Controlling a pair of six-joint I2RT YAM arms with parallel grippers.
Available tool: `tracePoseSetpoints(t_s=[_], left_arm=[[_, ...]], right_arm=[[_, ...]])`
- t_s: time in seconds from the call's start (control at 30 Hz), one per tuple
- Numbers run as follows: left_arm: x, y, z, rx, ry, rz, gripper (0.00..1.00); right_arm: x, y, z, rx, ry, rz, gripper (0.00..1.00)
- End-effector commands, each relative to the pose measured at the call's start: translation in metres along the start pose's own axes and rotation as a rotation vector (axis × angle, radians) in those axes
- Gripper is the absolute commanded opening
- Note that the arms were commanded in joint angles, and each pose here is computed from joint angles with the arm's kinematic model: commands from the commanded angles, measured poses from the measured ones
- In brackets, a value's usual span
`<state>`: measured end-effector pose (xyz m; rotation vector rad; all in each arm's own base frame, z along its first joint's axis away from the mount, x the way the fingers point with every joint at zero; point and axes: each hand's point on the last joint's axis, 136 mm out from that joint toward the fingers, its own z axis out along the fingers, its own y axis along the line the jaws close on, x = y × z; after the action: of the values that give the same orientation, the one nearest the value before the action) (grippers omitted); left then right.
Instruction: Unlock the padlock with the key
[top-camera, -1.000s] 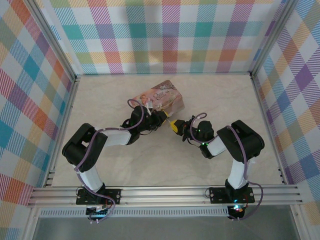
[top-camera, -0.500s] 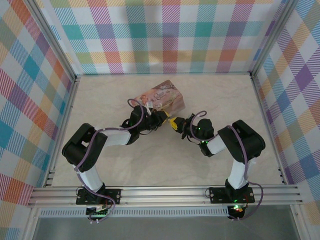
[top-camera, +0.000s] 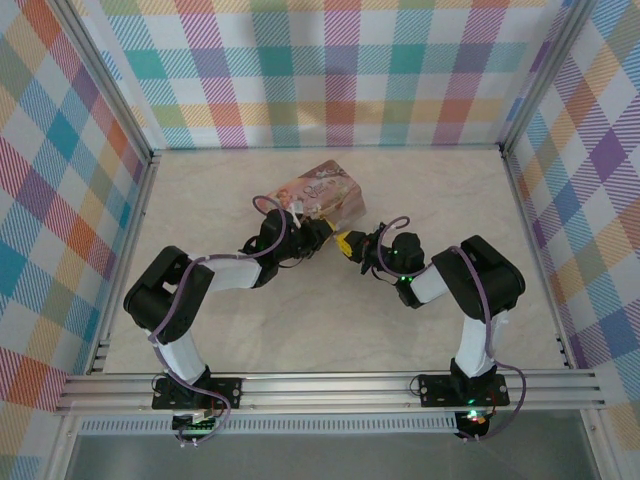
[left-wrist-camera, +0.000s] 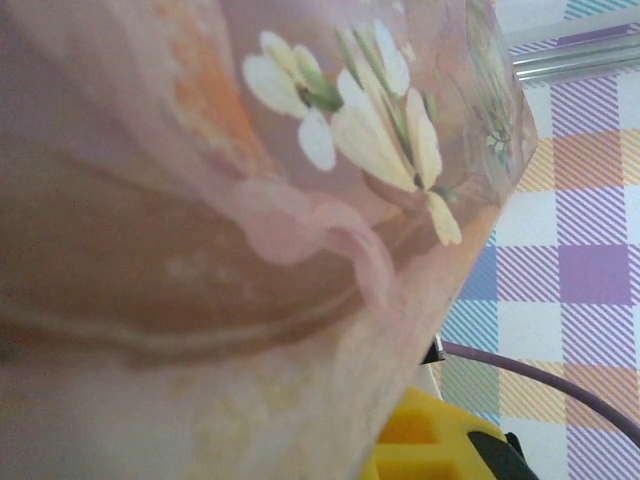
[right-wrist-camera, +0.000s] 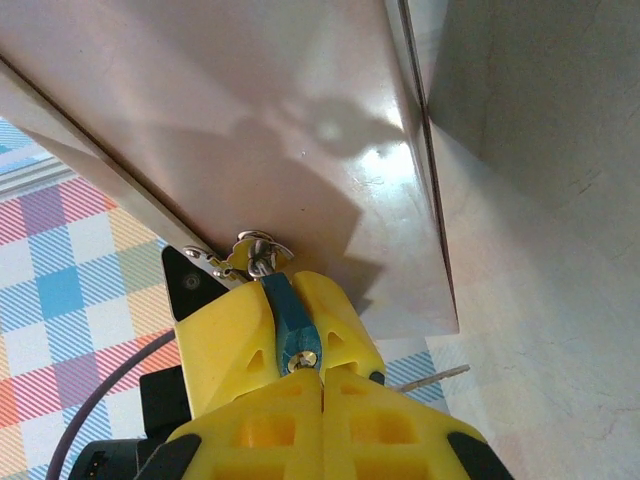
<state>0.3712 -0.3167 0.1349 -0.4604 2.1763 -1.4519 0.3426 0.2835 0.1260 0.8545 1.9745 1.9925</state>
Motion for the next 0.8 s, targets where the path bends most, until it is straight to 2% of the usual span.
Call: tracePoseSetpoints(t_s=[0.0, 0.5, 0.77], left_arm=[[0.076, -0.032, -0.002, 0.104, 0.323, 0.059, 0.0], [0.063, -0.007, -0.011, -0.044, 0.304, 0.126, 0.0], [0.062, -0.007, -0.016, -0.091, 0.312, 0.169, 0.01]], right_arm=[[0.009, 0.017, 0.005, -0.064, 0.026, -0.074, 0.08], [0.008, -0.031, -0.054, 0.06, -0.024, -0.096, 0.31], [0.017, -0.058, -0.074, 0.192, 0.02, -0.152, 0.46]])
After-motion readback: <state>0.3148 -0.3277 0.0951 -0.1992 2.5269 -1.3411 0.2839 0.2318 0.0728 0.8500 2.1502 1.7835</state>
